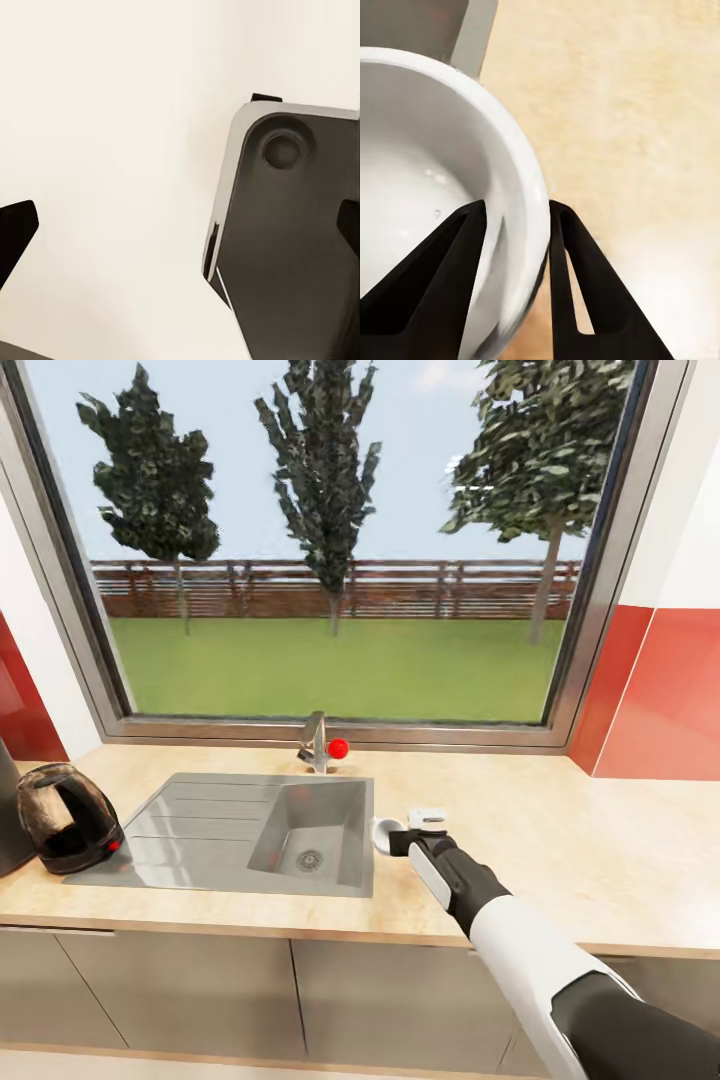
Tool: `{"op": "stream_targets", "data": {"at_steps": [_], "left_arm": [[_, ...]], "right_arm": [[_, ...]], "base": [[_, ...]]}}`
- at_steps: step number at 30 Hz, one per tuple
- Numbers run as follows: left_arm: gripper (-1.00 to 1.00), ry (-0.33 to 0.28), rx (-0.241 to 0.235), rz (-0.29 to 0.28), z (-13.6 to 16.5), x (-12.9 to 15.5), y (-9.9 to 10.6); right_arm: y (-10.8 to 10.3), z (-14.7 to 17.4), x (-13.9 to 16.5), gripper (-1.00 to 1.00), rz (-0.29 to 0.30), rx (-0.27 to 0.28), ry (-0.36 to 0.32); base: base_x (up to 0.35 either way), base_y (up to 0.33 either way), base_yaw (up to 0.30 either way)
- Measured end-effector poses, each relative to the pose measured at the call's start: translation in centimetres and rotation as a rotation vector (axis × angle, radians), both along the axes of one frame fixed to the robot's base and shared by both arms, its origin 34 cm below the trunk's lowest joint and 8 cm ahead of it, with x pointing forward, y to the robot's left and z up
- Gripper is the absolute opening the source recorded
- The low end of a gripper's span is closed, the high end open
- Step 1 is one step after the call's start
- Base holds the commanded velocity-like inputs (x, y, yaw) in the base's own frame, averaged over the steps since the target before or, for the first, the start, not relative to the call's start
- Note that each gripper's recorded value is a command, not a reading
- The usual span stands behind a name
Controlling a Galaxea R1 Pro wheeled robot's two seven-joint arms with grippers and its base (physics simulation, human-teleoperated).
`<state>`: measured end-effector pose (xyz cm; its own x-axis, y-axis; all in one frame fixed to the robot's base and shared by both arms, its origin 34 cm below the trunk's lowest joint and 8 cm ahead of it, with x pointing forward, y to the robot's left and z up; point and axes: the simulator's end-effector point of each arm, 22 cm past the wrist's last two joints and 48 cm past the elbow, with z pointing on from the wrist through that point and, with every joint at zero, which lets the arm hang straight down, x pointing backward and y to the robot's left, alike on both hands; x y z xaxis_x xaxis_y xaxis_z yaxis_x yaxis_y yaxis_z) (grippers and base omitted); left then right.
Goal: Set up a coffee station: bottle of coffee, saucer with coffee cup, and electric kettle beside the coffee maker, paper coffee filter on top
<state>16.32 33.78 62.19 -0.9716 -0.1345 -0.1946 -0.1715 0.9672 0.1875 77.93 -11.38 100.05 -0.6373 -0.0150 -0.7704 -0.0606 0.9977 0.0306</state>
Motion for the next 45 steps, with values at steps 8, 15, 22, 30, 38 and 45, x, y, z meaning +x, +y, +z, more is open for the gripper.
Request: {"op": "stream_targets", "data": {"at_steps": [8, 15, 22, 30, 38, 45], "left_arm": [[1.0, -0.014, -0.007, 0.004, 0.0, 0.8, -0.6], [1.0, -0.022, -0.008, 0.004, 0.0, 1.1, -0.6], [1.0, -0.03, -0.008, 0.004, 0.1, 1.4, -0.6], [1.0, -0.037, -0.009, 0.004, 0.1, 1.7, -0.8], [1.0, -0.038, -0.01, 0.004, 0.1, 1.7, -0.8], [1.0, -0.038, -0.01, 0.004, 0.1, 1.7, -0.8]], "right_arm": [[0.6, 0.3, -0.1, -1.0, 0.006, 0.002, -0.004], [0.6, 0.8, -0.1, -1.0, 0.006, 0.002, -0.012], [0.5, 1.2, -0.1, -1.0, 0.006, 0.002, -0.018], [0.6, 1.7, -0.1, -1.0, 0.007, 0.003, -0.026], [0.7, 1.8, -0.1, -1.0, 0.007, 0.003, -0.027], [0.7, 1.8, -0.1, -1.0, 0.007, 0.003, -0.027]], "base": [[-0.08, 0.287, 0.096], [-0.223, 0.244, 0.201], [-0.23, 0.239, 0.229], [-0.192, 0.2, 0.236], [-0.007, 0.007, 0.276], [0.0, 0.0, 0.279]]}}
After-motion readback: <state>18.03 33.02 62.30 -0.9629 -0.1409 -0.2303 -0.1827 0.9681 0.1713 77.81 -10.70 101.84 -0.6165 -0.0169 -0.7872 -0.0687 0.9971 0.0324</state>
